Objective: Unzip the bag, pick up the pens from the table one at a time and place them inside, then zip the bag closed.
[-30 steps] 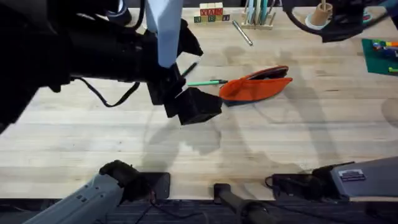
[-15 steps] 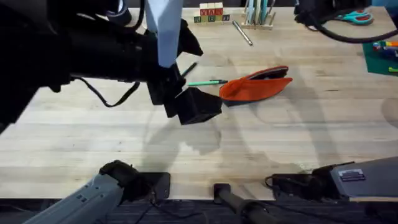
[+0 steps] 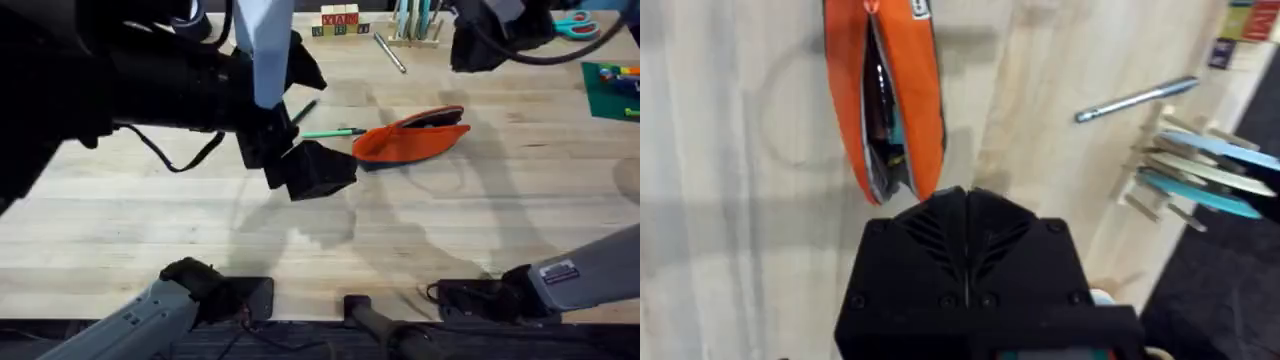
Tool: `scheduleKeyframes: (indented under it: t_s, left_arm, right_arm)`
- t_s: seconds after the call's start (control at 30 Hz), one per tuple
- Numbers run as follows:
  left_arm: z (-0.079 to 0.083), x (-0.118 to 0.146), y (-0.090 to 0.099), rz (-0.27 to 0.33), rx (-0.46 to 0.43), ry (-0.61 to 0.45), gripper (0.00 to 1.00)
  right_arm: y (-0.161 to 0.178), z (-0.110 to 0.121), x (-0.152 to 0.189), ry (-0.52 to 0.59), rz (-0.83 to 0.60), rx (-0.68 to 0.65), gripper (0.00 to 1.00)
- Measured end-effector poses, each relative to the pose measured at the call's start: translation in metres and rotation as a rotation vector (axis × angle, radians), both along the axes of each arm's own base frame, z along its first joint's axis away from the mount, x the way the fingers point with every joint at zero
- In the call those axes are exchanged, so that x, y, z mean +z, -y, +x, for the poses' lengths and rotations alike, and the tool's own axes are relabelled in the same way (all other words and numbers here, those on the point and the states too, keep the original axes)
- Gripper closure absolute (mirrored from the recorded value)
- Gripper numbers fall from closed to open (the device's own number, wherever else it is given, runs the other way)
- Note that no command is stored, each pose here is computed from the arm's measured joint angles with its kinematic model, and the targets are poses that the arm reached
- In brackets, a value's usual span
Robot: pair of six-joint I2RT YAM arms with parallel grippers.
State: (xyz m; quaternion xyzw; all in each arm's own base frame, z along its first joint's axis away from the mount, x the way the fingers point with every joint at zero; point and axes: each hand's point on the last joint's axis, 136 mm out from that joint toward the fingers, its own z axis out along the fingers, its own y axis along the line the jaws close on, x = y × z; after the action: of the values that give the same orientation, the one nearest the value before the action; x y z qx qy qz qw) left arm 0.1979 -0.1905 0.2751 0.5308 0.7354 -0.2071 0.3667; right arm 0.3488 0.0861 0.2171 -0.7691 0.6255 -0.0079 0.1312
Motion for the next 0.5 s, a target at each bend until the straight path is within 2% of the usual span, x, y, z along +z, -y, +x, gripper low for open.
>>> scheduleKeyframes:
  t_s: [0.5]
  left_arm:
    - [0.0,0.0,0.0,0.0,0.0,0.0,0.008]
  right_arm:
    - [-0.013,-0.003,-0.042,-0.187,0.053,-0.034,0.971]
